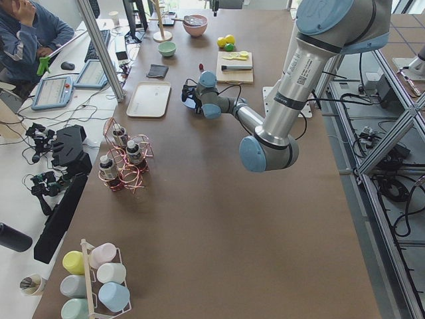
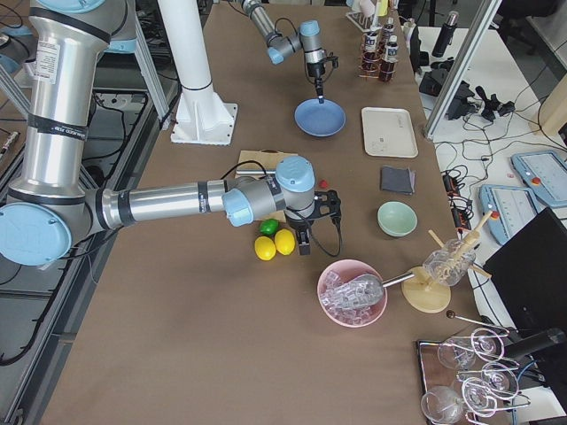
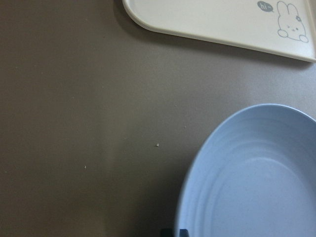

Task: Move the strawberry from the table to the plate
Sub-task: 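Push the light blue plate with the left gripper toward the table center, then withdraw the left arm while the right gripper reaches over the red strawberry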

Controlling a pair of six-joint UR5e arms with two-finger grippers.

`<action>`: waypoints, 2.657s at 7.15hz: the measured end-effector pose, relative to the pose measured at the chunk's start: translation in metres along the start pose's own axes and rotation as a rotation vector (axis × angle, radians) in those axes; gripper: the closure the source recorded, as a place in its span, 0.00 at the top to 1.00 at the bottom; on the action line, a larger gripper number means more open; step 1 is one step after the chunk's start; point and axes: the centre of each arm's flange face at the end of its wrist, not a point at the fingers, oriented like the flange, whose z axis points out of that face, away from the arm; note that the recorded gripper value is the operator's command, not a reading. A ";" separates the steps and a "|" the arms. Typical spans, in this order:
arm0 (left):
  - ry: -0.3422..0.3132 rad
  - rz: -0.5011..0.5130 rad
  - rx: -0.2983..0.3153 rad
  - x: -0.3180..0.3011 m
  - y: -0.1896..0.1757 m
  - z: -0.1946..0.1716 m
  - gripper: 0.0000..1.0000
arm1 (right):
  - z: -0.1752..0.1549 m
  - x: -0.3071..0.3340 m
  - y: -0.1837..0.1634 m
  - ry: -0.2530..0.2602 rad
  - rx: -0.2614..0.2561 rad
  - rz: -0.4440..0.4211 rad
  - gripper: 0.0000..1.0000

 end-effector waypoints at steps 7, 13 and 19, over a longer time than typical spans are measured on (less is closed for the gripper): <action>-0.091 0.101 0.020 -0.089 -0.006 -0.079 0.98 | 0.038 -0.096 -0.057 0.021 0.007 0.096 1.00; -0.307 0.447 -0.081 -0.427 -0.072 -0.283 1.00 | 0.115 -0.291 -0.080 0.021 0.041 0.184 1.00; -0.301 0.443 -0.345 -0.586 -0.070 -0.398 0.99 | 0.142 -0.321 -0.077 0.049 0.062 0.141 0.99</action>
